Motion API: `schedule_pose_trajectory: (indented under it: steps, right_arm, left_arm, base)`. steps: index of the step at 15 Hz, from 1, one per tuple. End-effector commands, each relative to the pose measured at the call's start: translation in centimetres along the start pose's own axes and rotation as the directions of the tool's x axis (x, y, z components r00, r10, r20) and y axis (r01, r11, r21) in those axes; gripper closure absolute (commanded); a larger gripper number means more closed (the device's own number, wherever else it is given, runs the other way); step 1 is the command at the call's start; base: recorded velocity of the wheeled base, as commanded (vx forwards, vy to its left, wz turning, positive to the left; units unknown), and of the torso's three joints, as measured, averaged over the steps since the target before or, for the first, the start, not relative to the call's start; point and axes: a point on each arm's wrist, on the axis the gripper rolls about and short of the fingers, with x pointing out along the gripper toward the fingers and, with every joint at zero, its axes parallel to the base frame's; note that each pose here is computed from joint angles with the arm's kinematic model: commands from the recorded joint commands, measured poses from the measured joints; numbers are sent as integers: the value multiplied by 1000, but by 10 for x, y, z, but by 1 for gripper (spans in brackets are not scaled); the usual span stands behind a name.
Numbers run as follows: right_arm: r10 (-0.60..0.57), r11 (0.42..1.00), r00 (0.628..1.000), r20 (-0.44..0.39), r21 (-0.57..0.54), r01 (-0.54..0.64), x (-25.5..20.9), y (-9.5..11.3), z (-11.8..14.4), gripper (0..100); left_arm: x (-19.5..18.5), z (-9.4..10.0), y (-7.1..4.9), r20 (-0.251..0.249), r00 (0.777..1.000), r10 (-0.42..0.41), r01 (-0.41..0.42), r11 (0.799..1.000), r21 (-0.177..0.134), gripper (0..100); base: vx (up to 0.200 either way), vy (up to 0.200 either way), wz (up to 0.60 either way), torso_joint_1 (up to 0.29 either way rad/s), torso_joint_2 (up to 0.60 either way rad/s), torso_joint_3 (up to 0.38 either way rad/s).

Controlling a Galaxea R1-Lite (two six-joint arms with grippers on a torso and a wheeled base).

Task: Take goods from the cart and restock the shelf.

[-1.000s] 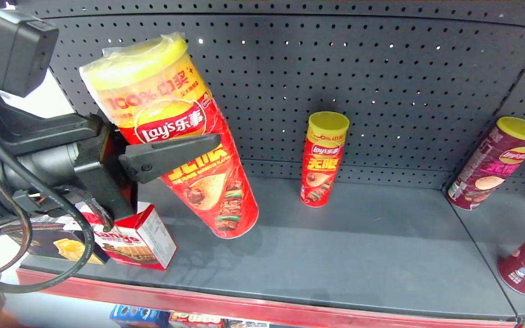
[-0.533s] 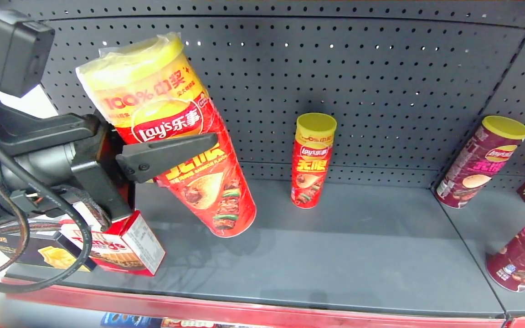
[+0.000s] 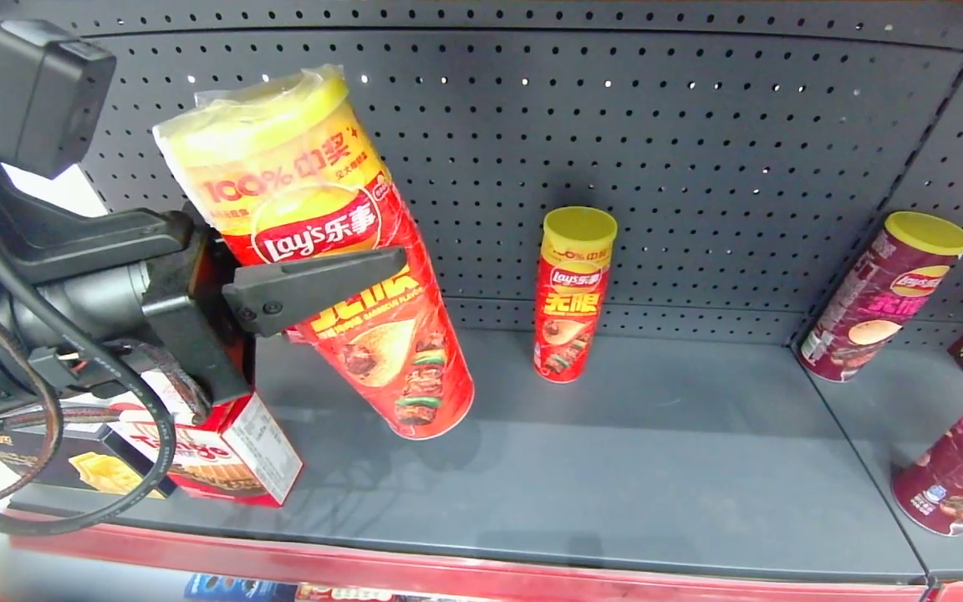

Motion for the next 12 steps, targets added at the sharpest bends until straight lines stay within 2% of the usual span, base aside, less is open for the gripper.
schedule_pose_trajectory:
  steps: [1,2,4,7,9,12]
  right_arm:
    - [0,1000,1000,-1,-1,0,0,0,0,0]
    - [0,1000,1000,-1,-1,0,0,0,0,0]
    - [0,1000,1000,-1,-1,0,0,0,0,0]
    - [0,1000,1000,-1,-1,0,0,0,0,0]
    - [0,1000,1000,-1,-1,0,0,0,0,0]
    - [0,1000,1000,-1,-1,0,0,0,0,0]
  left_arm:
    - [1,-4,1,-9,1000,3,-3,1000,-9,100]
    - [1,-6,1,-14,1000,6,-6,1000,-13,100]
    - [-3,-16,0,-39,999,19,-20,999,-33,100]
    - [-7,-19,-2,-47,999,26,-28,999,-39,100]
    - [-10,-15,-4,-35,999,32,-33,999,-30,100]
    - [-13,-9,0,-20,998,56,-57,998,-14,100]
  base:
    - [0,0,0,0,0,0]
    - [0,0,0,0,0,0]
    - [0,0,-600,5,0,0]
    - [0,0,0,0,0,0]
    - [0,0,0,0,0,0]
    - [0,0,0,0,0,0]
